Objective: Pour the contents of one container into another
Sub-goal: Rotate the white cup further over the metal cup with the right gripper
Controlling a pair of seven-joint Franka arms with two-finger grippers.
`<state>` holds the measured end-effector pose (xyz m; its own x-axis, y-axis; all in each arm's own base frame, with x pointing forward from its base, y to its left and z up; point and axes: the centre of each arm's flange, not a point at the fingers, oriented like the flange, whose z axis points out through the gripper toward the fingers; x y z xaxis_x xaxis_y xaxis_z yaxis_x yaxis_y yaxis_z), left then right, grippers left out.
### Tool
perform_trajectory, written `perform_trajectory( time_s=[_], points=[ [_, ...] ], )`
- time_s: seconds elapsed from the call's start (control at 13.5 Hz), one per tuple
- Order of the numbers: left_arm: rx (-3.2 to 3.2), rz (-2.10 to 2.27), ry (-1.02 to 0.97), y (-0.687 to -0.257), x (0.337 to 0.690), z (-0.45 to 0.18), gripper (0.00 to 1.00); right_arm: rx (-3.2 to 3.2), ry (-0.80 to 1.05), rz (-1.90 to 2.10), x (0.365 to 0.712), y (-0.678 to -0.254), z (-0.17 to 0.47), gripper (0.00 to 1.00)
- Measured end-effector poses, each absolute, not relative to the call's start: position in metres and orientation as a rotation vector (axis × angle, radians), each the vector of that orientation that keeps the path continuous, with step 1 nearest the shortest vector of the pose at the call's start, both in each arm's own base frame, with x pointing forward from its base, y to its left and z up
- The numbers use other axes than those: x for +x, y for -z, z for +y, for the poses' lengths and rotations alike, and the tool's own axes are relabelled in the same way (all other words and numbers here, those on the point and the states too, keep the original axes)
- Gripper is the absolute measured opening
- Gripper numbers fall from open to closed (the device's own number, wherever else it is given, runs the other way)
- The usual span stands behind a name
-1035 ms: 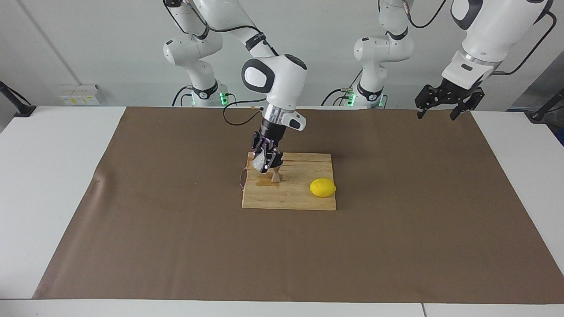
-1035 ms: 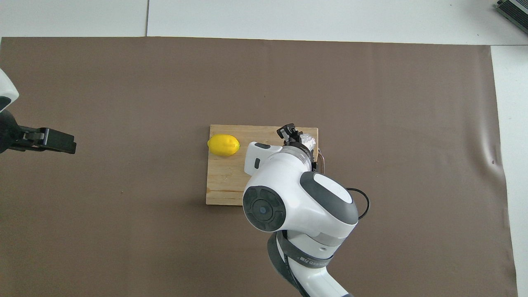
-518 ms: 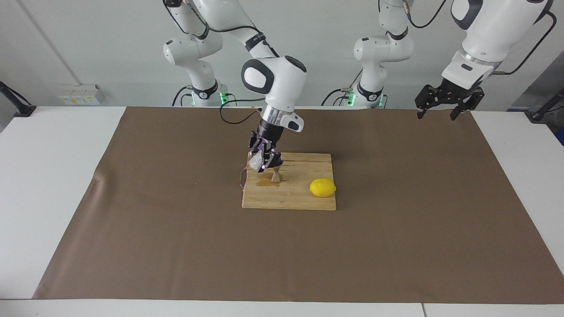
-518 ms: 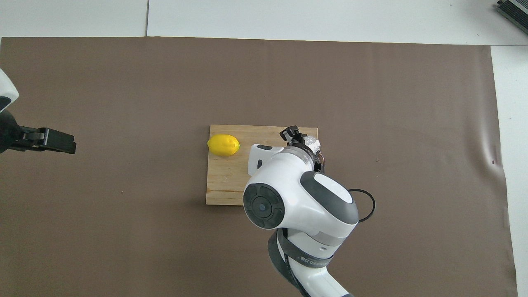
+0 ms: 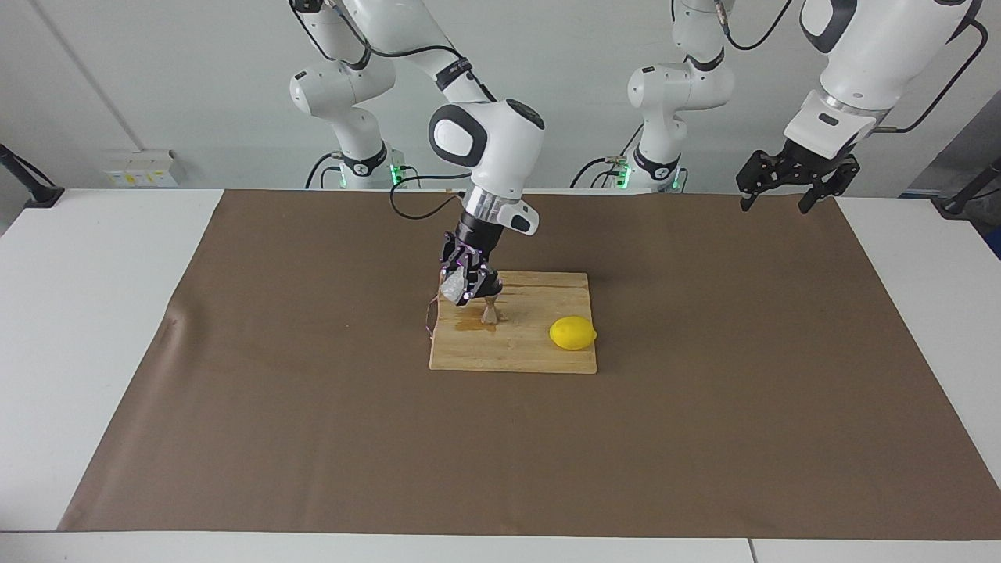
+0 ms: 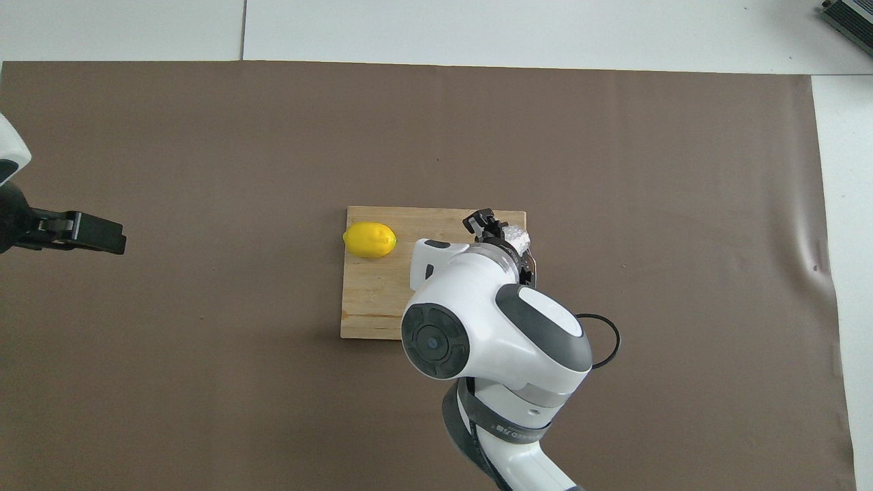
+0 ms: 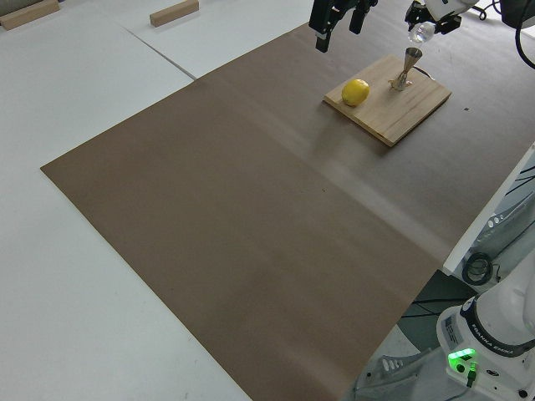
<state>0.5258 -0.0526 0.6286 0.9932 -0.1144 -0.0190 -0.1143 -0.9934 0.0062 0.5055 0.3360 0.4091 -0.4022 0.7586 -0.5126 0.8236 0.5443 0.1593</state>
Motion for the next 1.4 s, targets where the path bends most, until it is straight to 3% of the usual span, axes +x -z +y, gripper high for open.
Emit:
perform_trajectory(
  time_s=[0.96, 1.4],
  points=[
    [3.131, -0.180, 0.030, -0.629, 0.526, -0.053, 1.00, 1.270, 0.245, 2.123, 0.488, -0.404, 0.362, 0.52],
    [3.131, -0.180, 0.030, -0.629, 0.526, -0.053, 1.00, 1.298, 0.249, 2.044, 0.497, -0.404, 0.372, 0.52]
  ],
)
